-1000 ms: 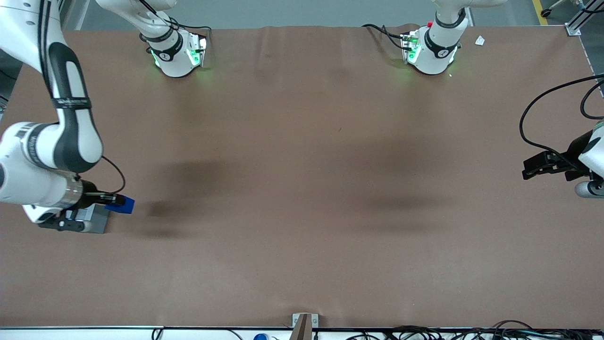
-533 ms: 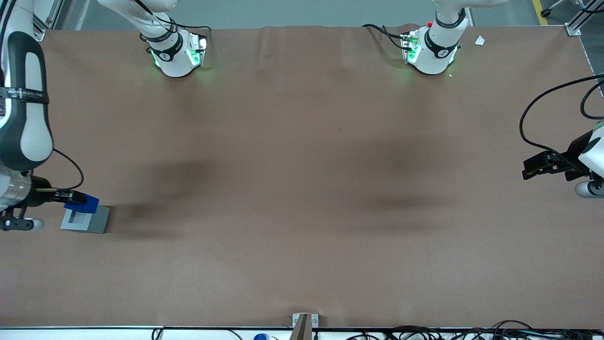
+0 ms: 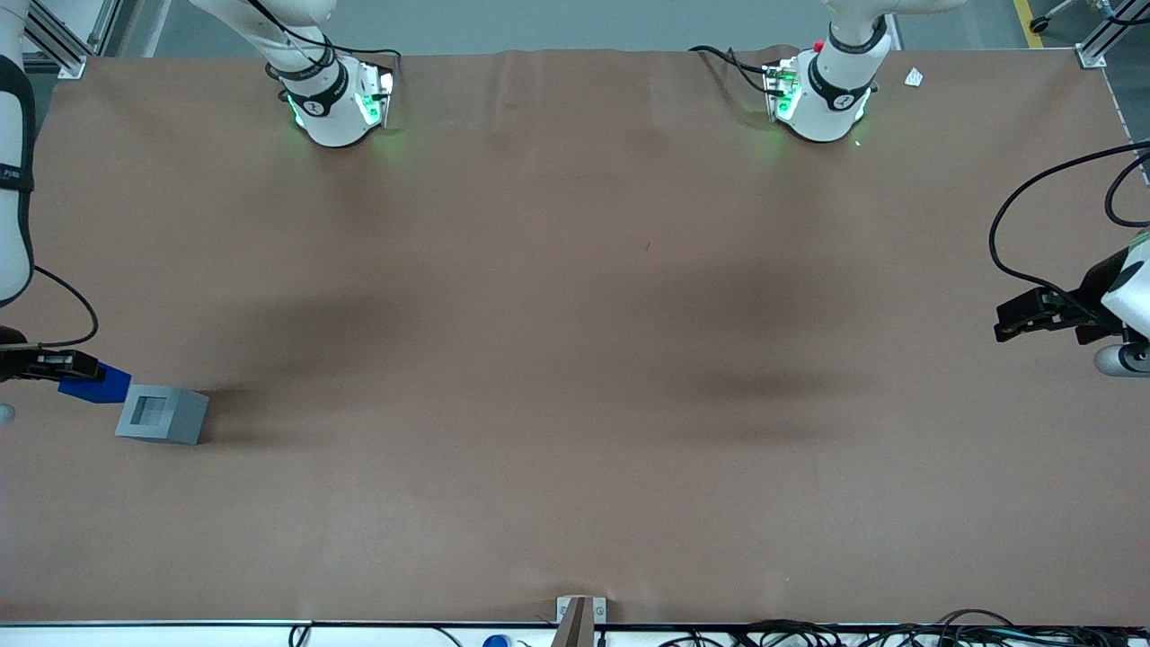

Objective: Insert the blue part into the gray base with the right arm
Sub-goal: 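Lift the blue block and carry it above the gray base opening, then lower the blue block into the gray base opening and press down, then open the right gripper and lift it off the block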

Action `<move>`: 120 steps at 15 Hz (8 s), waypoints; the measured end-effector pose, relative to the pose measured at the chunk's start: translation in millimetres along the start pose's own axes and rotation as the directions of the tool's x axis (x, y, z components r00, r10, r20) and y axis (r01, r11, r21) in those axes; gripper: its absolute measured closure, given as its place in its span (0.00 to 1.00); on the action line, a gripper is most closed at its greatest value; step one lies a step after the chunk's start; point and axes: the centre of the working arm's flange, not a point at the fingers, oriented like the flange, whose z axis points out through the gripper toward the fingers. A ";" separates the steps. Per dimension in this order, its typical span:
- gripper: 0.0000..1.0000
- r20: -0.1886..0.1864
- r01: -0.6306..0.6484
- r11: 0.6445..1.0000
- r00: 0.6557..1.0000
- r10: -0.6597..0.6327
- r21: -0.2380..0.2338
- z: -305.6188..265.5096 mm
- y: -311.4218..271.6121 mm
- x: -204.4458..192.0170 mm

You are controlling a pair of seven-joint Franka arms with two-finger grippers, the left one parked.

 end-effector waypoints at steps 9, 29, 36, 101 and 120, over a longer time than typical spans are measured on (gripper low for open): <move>0.49 0.007 0.003 1.000 1.000 -0.003 -0.006 34.4 21.5 4.6; 0.49 -0.009 -0.051 0.999 0.999 0.051 -0.017 77.5 19.5 33.7; 0.49 -0.003 -0.053 0.998 0.999 0.053 -0.015 79.5 18.6 33.6; 0.49 0.062 -0.041 0.999 0.997 0.041 0.001 103.7 13.1 31.7; 0.49 0.058 -0.036 0.999 0.998 0.037 -0.005 116.8 13.9 41.3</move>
